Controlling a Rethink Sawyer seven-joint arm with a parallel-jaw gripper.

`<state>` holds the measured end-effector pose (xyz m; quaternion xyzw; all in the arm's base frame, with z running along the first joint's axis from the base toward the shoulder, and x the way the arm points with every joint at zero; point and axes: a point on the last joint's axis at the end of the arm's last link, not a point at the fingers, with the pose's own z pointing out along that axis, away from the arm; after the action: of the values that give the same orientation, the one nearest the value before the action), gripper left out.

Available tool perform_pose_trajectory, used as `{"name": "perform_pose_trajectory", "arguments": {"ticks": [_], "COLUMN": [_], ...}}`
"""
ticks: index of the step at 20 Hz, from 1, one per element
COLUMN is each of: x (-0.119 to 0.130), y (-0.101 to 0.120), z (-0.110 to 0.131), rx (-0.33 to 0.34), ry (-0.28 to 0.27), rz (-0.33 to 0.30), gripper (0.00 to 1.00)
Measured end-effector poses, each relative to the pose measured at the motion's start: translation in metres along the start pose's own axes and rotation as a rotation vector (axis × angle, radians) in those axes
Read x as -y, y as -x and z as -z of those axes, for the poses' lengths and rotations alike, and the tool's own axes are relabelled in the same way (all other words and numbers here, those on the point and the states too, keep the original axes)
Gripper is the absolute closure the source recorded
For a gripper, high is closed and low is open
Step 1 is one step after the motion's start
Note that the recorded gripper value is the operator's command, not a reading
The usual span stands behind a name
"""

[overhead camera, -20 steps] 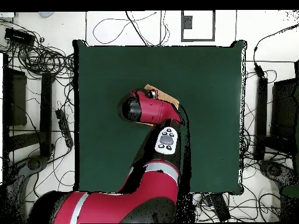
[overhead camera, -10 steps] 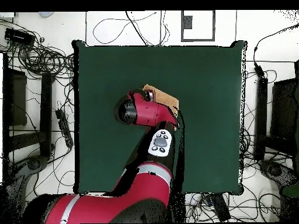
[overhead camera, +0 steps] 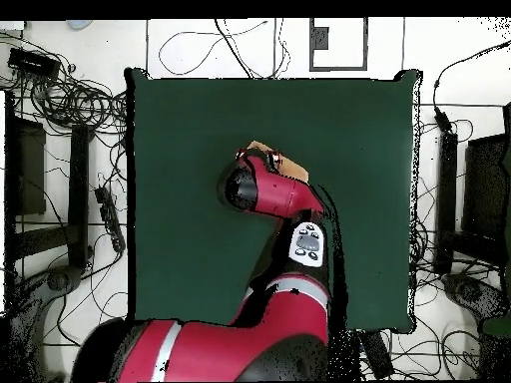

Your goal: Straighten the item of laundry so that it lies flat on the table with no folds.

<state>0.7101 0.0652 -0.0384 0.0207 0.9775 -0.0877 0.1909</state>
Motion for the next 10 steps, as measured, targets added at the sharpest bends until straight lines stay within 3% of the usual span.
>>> {"name": "perform_pose_trajectory", "arguments": {"ticks": [10], "x": [0.007], "y": [0.005], "z": [-0.014], "rx": [0.026], "ry": [0.045], "rz": [-0.061], "gripper": [0.00]}}
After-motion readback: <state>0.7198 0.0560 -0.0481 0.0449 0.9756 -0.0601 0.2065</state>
